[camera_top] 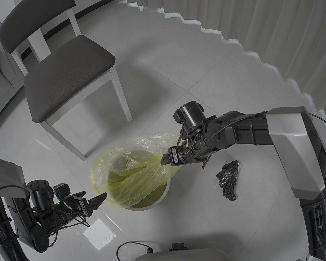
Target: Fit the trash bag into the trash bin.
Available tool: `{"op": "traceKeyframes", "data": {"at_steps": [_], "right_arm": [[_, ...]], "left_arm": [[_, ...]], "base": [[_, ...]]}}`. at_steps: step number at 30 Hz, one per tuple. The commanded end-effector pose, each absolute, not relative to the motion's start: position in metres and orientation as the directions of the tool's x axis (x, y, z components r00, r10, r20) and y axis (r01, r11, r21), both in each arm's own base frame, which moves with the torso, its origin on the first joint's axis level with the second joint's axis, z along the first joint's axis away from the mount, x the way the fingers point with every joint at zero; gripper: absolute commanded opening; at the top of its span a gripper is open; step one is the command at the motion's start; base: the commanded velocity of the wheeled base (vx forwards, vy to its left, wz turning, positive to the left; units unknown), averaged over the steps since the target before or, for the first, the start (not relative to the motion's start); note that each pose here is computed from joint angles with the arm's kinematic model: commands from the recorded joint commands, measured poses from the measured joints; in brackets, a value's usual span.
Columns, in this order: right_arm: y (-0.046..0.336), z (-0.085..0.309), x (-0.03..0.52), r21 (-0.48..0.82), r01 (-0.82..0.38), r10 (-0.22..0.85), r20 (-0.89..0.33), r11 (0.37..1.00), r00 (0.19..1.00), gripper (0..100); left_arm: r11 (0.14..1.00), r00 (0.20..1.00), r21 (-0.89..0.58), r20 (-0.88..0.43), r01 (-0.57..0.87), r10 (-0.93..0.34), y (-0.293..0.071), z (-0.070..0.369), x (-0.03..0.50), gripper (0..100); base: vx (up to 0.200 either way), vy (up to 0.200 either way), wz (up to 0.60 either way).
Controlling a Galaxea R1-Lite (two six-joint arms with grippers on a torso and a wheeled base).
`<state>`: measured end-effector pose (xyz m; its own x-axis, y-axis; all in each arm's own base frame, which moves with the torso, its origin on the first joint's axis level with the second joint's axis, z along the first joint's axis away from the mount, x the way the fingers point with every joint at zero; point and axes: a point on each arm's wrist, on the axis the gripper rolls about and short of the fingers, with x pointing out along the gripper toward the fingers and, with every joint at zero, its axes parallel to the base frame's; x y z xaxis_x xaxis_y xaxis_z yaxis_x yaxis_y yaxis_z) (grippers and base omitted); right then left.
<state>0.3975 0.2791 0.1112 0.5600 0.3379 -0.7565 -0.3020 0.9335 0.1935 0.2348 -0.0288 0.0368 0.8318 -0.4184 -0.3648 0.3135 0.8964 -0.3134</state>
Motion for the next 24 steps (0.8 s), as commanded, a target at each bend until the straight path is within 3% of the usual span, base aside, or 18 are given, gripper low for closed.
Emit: {"op": "traceKeyframes", "data": {"at_steps": [1,24], "right_arm": [[0.281,0.102,0.399,0.188,-0.305,0.333,-0.767,0.934,0.549,100],[0.283,0.125,0.396,0.171,-0.373,0.376,-0.712,0.912,0.593,100]], "left_arm": [[0.896,0.839,-0.310,-0.347,0.319,-0.419,-0.029,0.039,0.235,100],[0.896,0.838,-0.310,-0.349,0.318,-0.419,-0.029,0.040,0.233,100]], "base": [[0.000,0.000,0.00],[0.000,0.000,0.00]]}}
